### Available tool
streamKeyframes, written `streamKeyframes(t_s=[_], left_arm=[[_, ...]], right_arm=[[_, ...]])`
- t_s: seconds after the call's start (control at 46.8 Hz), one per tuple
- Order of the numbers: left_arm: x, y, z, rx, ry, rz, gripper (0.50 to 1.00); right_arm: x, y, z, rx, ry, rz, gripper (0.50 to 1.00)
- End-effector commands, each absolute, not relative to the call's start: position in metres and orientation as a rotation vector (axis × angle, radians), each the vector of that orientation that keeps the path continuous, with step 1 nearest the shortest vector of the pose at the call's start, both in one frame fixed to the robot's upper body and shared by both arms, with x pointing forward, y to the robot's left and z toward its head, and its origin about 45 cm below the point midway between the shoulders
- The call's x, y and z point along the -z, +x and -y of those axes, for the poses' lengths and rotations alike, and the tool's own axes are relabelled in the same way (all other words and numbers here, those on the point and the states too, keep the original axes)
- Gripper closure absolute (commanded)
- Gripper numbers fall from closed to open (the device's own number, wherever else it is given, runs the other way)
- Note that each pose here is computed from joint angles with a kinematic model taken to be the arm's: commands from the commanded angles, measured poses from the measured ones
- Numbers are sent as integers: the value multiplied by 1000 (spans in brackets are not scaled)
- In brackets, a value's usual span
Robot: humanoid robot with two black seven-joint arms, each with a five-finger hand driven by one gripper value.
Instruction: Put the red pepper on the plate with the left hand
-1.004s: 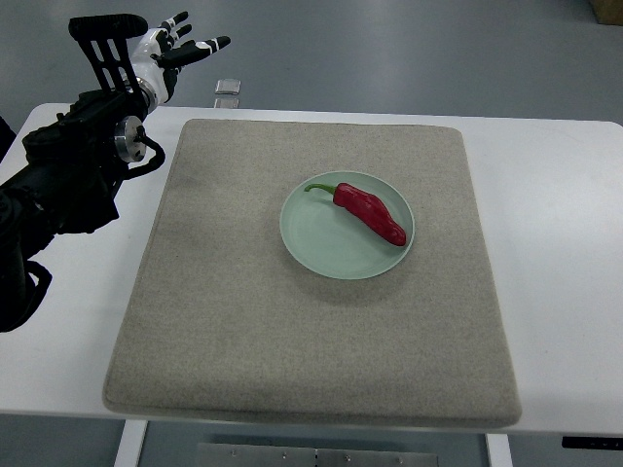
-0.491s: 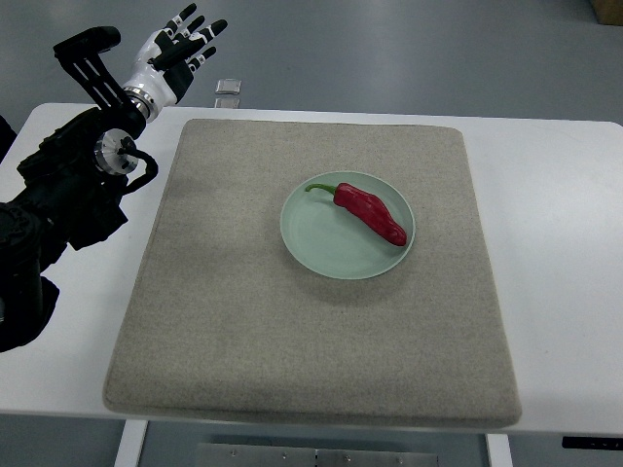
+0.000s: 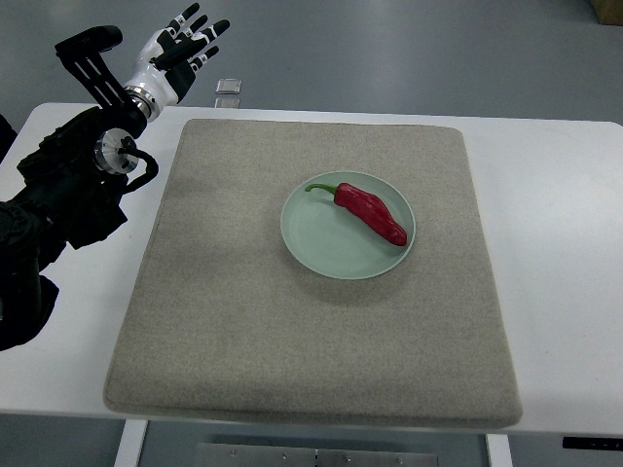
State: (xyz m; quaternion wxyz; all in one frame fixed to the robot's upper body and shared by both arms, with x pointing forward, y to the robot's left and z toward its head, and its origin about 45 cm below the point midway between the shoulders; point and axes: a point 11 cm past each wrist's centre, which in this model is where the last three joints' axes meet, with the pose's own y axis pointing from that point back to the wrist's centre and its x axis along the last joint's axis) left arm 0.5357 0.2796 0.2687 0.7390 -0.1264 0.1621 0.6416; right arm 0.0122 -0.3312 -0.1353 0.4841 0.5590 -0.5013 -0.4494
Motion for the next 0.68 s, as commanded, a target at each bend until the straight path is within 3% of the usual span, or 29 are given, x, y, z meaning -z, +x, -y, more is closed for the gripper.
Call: streamKeyframes(t_s=[0.0,0.662], left_arm=[[-269,536,-281,-1411,-277,-355,508],[-270,536,-286,-1429,-276,-350,508]], right_arm=[[135,13,331,1094,1362,1222,568],[136,11,322,1113,1385,1193,568]])
